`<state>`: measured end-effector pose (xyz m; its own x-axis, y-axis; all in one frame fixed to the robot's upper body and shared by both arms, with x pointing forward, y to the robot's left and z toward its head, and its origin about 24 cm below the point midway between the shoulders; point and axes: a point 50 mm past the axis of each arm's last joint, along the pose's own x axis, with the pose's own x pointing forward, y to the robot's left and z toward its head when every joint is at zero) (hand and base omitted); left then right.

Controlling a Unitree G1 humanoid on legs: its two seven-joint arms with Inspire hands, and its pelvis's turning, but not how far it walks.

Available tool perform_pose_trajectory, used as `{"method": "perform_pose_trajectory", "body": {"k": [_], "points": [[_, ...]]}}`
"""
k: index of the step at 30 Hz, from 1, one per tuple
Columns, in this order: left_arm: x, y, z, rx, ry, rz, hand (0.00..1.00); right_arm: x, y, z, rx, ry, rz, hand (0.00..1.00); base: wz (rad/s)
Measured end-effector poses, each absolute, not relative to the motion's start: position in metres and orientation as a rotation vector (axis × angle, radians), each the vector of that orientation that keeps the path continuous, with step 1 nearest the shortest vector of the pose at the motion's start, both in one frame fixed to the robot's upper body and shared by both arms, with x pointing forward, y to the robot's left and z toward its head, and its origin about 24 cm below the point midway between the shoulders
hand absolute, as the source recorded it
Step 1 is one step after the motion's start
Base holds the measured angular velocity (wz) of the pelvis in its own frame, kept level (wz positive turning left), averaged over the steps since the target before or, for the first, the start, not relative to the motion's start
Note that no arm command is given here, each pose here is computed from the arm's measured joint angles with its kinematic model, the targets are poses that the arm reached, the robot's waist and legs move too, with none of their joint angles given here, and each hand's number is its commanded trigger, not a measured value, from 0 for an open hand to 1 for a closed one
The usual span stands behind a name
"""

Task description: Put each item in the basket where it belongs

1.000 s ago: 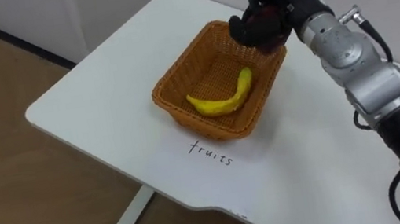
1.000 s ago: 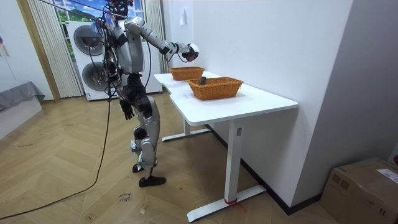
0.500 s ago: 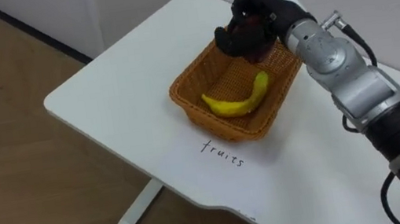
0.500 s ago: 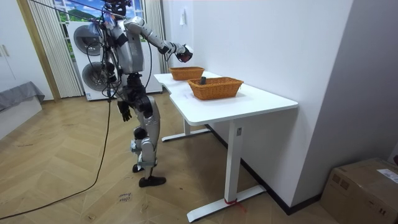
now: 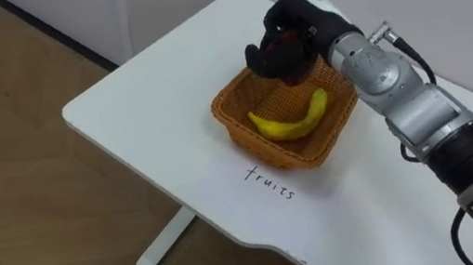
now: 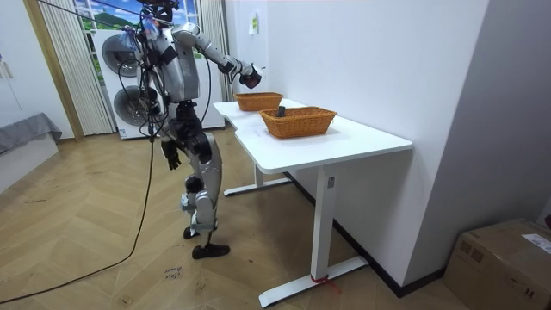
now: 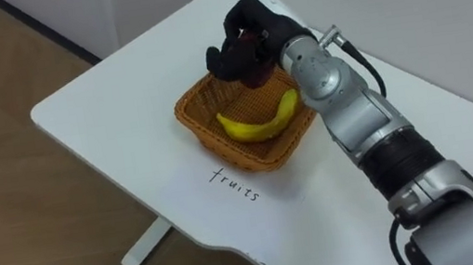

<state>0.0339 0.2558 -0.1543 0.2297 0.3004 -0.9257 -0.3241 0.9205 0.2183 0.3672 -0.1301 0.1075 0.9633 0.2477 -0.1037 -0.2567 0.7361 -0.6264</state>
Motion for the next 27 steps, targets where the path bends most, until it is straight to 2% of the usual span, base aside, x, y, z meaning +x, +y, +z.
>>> {"method": "perform_pose_trajectory", "body": {"k": [27], "points": [[0.0371, 0.258, -0.1535, -0.015, 1.266, 0.429, 0.0, 0.368, -0.1332, 0.1054, -0.693, 0.023, 0.257, 0.0, 0.0]]}}
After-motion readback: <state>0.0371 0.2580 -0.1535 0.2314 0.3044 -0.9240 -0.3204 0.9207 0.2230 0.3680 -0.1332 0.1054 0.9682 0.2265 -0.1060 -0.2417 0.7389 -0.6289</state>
